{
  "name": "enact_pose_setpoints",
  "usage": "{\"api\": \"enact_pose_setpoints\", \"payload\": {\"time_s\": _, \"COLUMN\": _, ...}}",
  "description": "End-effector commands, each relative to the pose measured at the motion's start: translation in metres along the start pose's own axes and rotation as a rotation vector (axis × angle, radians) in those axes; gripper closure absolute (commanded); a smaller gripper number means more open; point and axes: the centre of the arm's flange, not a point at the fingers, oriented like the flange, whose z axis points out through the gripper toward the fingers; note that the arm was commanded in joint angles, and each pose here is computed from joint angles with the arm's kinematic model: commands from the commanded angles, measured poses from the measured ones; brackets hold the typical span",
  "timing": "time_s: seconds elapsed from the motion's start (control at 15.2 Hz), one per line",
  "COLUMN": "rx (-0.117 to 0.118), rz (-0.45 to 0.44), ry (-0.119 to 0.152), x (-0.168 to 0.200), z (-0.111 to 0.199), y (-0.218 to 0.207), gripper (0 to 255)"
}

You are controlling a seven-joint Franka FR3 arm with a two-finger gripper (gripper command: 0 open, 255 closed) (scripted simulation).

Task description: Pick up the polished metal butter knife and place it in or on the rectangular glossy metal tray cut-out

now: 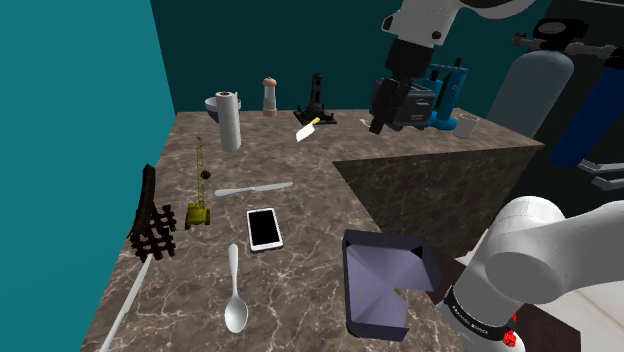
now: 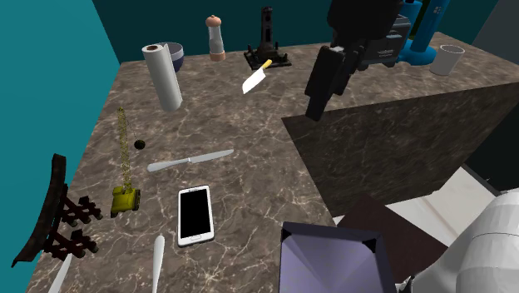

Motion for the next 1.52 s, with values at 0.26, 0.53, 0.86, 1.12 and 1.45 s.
{"api": "enact_pose_setpoints", "payload": {"time_s": 0.26, "rx": 0.001, "rz": -0.119, "ry": -0.032, "x": 0.046, "z": 0.031, "y": 0.01, "gripper": 0}}
{"api": "enact_pose_setpoints", "payload": {"time_s": 0.53, "rx": 0.002, "rz": -0.237, "ry": -0.065, "x": 0.092, "z": 0.064, "y": 0.014, "gripper": 0}}
{"api": "enact_pose_setpoints", "payload": {"time_s": 0.86, "rx": 0.003, "rz": -0.385, "ry": -0.105, "x": 0.149, "z": 0.107, "y": 0.012, "gripper": 0}}
{"api": "enact_pose_setpoints", "payload": {"time_s": 1.12, "rx": 0.004, "rz": -0.504, "ry": -0.137, "x": 0.192, "z": 0.143, "y": 0.005, "gripper": 0}}
{"api": "enact_pose_setpoints", "payload": {"time_s": 1.45, "rx": 0.005, "rz": -0.652, "ry": -0.178, "x": 0.242, "z": 0.191, "y": -0.012, "gripper": 0}}
